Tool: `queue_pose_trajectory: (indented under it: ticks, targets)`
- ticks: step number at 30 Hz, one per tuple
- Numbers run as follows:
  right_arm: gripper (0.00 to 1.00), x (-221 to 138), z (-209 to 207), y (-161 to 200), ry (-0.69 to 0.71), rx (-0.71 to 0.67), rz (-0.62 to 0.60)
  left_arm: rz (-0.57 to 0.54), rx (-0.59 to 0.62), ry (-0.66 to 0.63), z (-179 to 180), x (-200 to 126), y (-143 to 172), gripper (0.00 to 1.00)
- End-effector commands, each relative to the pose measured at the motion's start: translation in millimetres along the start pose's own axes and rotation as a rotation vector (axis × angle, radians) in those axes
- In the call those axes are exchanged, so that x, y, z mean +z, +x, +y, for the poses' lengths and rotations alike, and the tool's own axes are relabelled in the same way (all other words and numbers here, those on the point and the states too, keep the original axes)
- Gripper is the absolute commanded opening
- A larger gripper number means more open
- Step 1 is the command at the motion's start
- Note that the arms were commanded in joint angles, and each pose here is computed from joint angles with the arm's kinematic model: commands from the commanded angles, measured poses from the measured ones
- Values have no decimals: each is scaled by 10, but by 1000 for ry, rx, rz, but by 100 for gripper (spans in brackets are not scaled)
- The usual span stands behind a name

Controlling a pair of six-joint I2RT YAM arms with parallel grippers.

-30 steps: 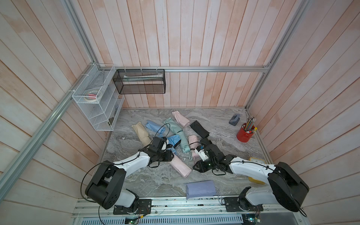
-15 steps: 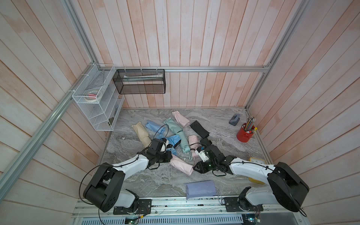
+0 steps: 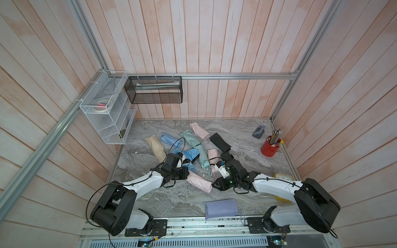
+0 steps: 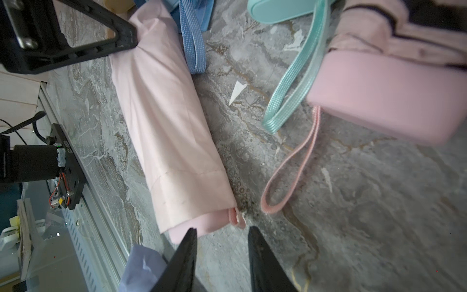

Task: Take umbrellas out of sleeves
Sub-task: Take out the umbrella from the umbrella sleeve.

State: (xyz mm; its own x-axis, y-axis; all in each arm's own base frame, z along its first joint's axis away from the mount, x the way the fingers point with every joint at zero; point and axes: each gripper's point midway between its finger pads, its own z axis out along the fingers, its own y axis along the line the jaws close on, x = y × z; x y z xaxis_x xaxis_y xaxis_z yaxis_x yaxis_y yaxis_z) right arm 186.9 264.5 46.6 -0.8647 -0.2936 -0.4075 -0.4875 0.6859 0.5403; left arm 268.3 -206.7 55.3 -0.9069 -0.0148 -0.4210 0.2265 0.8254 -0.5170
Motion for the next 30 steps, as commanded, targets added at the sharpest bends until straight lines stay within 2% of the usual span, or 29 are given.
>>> queue_pose_trajectory:
  ticks: [1, 13, 21, 30]
  targets:
    - [36, 78, -14, 25, -13, 29, 20, 24, -8, -9, 66, 29, 100, 0]
    - [21, 131, -40, 21, -88, 117, 17, 33, -12, 5, 59, 55, 129, 0]
    - [22, 72, -189, 55, -100, 234, 8, 33, -13, 6, 57, 49, 129, 0]
    - [29, 11, 144, 102, -315, 316, 39, 34, -15, 17, 37, 56, 124, 0]
